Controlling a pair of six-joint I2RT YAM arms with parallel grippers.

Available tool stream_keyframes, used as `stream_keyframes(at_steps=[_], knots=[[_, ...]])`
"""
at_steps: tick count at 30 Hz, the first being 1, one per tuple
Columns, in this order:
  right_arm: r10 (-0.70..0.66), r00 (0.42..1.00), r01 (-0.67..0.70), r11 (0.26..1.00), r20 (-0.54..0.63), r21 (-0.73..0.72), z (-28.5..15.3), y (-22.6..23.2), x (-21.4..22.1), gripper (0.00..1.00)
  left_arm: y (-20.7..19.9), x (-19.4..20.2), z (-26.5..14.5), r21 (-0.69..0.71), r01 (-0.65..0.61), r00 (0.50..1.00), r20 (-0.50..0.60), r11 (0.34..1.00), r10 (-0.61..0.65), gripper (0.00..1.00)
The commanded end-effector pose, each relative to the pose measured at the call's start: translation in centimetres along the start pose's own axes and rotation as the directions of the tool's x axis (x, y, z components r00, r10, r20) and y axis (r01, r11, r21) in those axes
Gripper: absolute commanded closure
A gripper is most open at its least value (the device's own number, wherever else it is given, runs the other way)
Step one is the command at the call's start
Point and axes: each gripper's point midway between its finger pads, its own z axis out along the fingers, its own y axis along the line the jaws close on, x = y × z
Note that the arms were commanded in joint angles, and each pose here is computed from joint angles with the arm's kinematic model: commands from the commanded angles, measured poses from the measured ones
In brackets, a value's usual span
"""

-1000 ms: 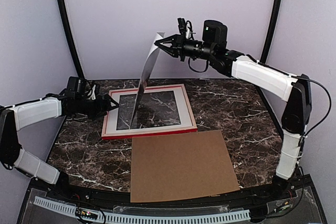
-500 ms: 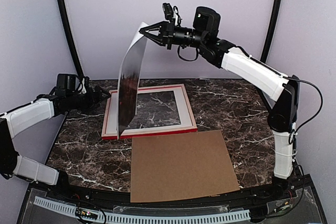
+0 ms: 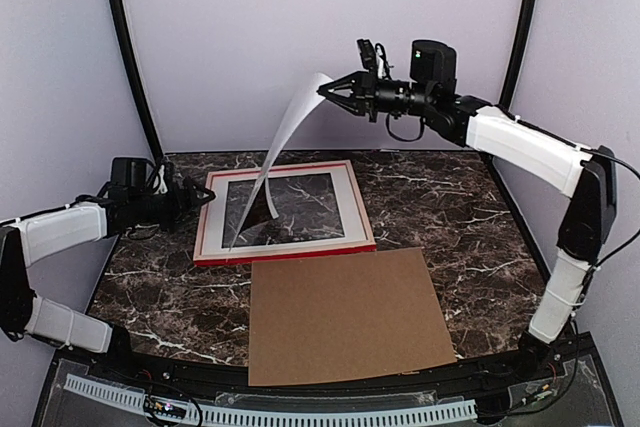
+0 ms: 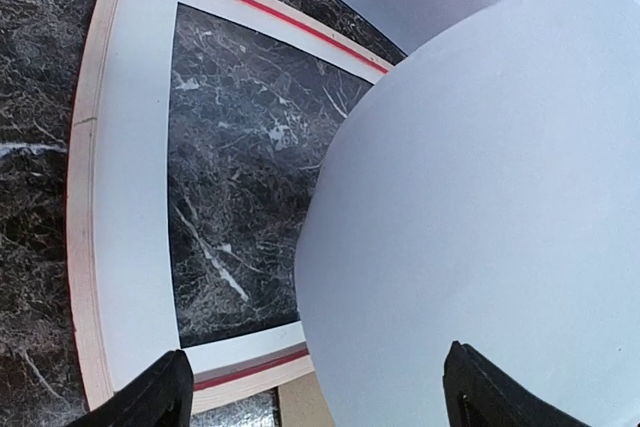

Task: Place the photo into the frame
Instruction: Place the photo on the mat board.

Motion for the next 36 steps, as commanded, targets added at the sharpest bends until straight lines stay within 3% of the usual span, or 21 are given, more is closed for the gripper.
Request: stream_keyframes(at_steps=[1, 7, 14, 27, 32, 36], knots=[[-0.044, 0.998, 0.037, 0.987, 0.039, 0.158, -4.8, -1.2, 1.2, 1.00, -1.9, 1.2, 0.2, 0.086, -0.036, 0.999, -0.020, 0.996, 0.037, 0.11], [0.001, 0.999, -0.022, 0.873, 0.043, 0.487, -12.2, -7.0, 5.2, 1.00, -4.3, 4.8, 2.2, 0.133, -0.066, 0.991, -0.107, 0.989, 0.081, 0.11], [0.082, 0.994, -0.108, 0.702, 0.071, 0.704, -19.3, -12.4, 11.0, 1.00, -6.0, 10.0, 3.9, 0.198, 0.000, 0.980, -0.196, 0.980, 0.040, 0.11], [0.148, 0.977, -0.209, 0.525, 0.154, 0.825, -24.7, -17.0, 17.4, 1.00, -5.8, 17.5, 5.9, 0.138, 0.036, 0.954, -0.300, 0.990, 0.007, 0.11], [0.163, 0.966, -0.257, 0.510, 0.202, 0.821, -25.5, -17.9, 18.7, 1.00, -4.2, 18.3, 5.3, 0.063, 0.021, 0.956, -0.294, 0.998, -0.001, 0.11], [0.192, 0.958, -0.283, 0.528, 0.212, 0.801, -25.1, -18.3, 19.6, 1.00, -4.4, 18.6, 5.5, 0.086, 0.013, 0.952, -0.306, 0.996, 0.014, 0.11]])
